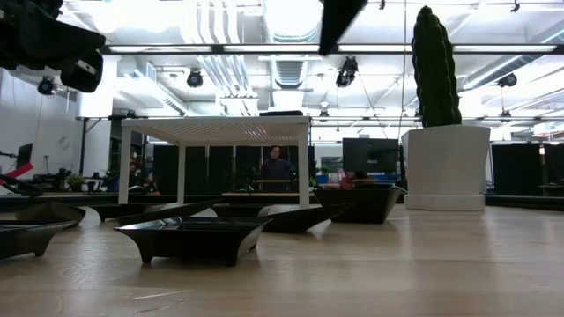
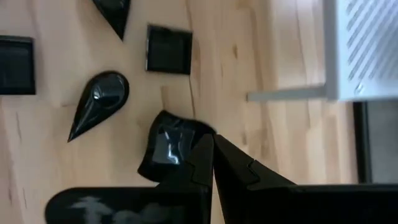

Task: Pick & Place Mini shaped plates
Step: Stack the distorted square plate on top of the other distorted square plates on the shelf

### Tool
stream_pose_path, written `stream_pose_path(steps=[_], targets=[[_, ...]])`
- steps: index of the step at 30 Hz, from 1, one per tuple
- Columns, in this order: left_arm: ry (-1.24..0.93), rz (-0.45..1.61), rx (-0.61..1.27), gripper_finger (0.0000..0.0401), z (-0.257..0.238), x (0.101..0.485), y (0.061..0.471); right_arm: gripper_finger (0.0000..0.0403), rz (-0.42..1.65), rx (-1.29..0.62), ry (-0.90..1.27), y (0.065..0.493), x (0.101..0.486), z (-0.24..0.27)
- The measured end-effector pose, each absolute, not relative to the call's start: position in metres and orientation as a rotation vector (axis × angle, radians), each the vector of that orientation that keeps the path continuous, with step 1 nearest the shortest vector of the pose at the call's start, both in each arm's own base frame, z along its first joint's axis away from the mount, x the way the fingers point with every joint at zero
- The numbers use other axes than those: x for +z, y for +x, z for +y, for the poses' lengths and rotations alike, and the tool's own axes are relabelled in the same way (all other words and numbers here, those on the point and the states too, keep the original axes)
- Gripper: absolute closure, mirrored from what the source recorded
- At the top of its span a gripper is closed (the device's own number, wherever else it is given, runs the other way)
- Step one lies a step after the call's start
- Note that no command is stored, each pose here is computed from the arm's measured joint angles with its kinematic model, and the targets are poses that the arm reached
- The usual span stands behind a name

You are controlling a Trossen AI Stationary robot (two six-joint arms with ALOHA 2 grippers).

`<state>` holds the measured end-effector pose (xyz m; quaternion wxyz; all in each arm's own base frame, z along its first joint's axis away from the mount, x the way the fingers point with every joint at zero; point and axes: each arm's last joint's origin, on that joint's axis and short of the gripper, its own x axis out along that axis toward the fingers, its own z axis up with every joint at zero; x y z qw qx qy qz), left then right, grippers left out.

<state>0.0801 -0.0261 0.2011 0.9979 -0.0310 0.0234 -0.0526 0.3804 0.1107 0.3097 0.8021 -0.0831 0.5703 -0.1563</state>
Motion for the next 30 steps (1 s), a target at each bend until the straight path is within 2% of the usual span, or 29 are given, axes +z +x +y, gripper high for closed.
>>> stream_pose_path(steps=[5, 10, 15, 20, 25, 30], targets=[[-0.062, 0.046, -0.105, 0.0401, -0.026, 0.201, 0.08, 0.0394, 1.237, -0.421, -0.087, 0.377, 0.289, 0.118], [-0.062, 0.047, -0.105, 0.0401, -0.026, 0.201, 0.08, 0.0394, 1.223, -0.556, 0.092, 0.374, 0.272, 0.122], [-0.062, 0.046, -0.105, 0.0401, -0.026, 0.201, 0.08, 0.0389, 1.255, -0.524, 0.21, 0.375, 0.249, 0.125], [-0.062, 0.047, -0.105, 0.0401, -0.026, 0.201, 0.08, 0.0349, 1.192, -0.477, 0.267, 0.383, 0.237, 0.128], [-0.062, 0.047, -0.105, 0.0401, -0.026, 0.201, 0.08, 0.0302, 1.2, -0.511, 0.307, 0.381, 0.227, 0.128], [-0.062, 0.046, -0.105, 0.0401, -0.026, 0.201, 0.08, 0.028, 1.213, -0.512, 0.313, 0.379, 0.213, 0.127]])
